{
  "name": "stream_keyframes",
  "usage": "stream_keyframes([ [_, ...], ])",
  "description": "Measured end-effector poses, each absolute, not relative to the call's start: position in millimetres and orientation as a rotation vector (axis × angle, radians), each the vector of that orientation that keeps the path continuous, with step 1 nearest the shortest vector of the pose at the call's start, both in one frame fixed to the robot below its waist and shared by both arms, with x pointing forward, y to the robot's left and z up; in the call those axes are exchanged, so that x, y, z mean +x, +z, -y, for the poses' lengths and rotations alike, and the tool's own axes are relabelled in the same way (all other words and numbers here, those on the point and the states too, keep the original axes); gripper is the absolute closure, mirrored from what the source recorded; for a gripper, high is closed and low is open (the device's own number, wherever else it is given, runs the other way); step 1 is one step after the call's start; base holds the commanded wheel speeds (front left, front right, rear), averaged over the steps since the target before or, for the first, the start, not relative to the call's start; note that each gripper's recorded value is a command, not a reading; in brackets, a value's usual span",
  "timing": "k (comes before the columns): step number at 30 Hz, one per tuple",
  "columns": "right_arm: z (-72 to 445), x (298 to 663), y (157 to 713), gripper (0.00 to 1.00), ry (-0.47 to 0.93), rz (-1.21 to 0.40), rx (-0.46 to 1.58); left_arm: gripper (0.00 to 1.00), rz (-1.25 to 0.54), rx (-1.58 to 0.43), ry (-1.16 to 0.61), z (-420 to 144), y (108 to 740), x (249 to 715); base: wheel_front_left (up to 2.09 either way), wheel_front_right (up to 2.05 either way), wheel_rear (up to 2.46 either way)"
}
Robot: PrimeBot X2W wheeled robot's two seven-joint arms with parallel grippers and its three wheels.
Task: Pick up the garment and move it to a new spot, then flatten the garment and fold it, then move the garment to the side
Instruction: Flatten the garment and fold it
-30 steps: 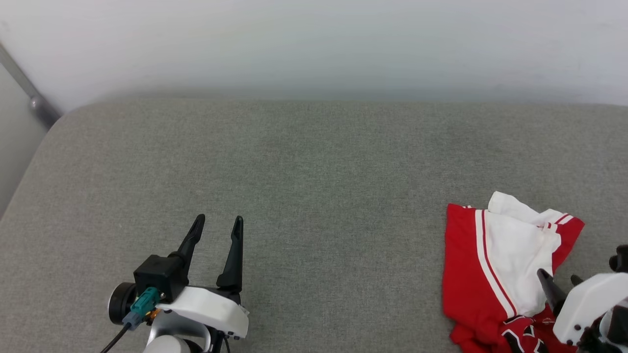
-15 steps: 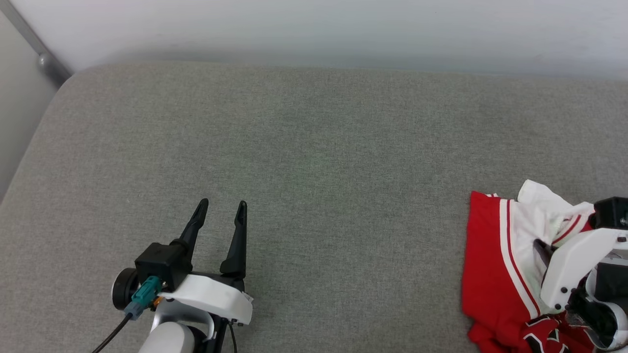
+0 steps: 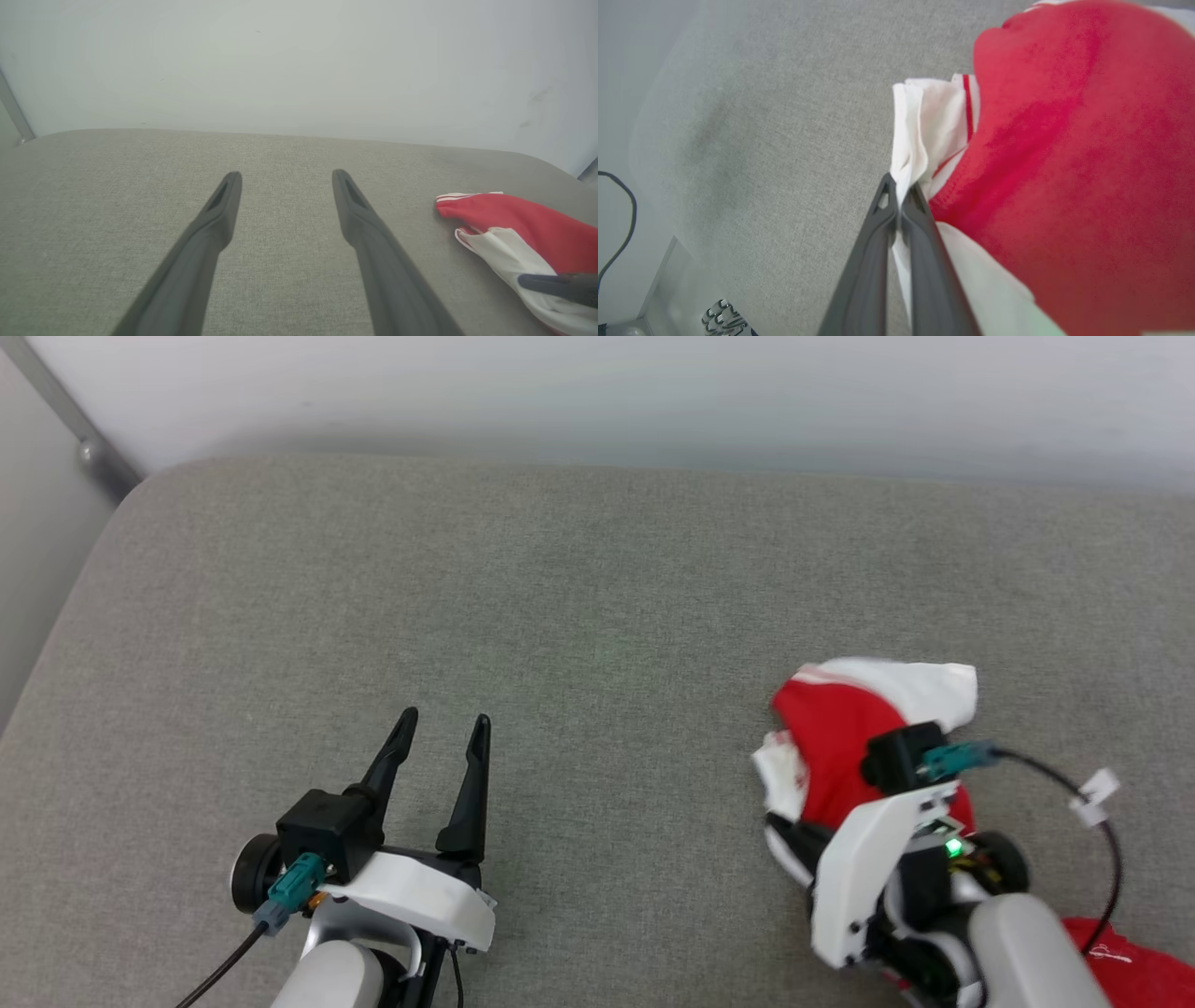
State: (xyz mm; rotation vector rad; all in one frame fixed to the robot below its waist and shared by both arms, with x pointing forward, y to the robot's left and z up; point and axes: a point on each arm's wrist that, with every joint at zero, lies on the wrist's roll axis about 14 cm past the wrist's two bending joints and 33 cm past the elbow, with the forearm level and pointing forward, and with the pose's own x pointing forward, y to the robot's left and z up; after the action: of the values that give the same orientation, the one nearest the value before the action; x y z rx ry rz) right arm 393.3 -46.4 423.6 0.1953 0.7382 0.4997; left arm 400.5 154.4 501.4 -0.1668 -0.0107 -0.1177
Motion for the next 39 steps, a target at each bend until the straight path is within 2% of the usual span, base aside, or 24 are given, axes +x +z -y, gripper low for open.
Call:
stream_keyframes([
  [1,37,388,417,1.0,0.526,-0.756,0.207,0.0,0.005,-0.168,-0.116,-155,500,400,0.0,0.0,0.0],
  [2,29,382,411,0.87,0.548,-0.778,0.212,0.0,0.0,-0.169,-0.112,-156,498,400,0.0,0.0,0.0],
  [3,23,376,403,0.87,0.565,-0.802,0.219,0.0,-0.005,-0.17,-0.109,-156,496,400,0.0,0.0,0.0],
  [5,16,372,397,0.0,0.579,-0.794,0.222,0.0,-0.012,-0.171,-0.103,-158,493,399,0.0,0.0,0.0],
  [14,3,391,453,0.0,0.608,-0.445,0.237,0.0,-0.004,-0.169,-0.087,-163,496,394,0.0,0.0,0.0],
  [18,29,405,487,0.0,0.54,-0.259,0.207,0.0,0.008,-0.164,-0.085,-163,501,390,0.0,0.0,0.0],
  [22,71,417,511,0.0,0.414,-0.12,0.164,0.0,0.023,-0.162,-0.091,-160,506,388,0.0,0.0,0.0],
  [31,177,404,520,0.0,0.109,-0.049,0.103,0.0,0.035,-0.159,-0.106,-155,514,380,0.0,0.0,0.0],
  [39,199,378,537,0.0,0.038,-0.008,0.089,0.0,0.021,-0.151,-0.154,-141,515,377,0.0,0.0,0.0],
])
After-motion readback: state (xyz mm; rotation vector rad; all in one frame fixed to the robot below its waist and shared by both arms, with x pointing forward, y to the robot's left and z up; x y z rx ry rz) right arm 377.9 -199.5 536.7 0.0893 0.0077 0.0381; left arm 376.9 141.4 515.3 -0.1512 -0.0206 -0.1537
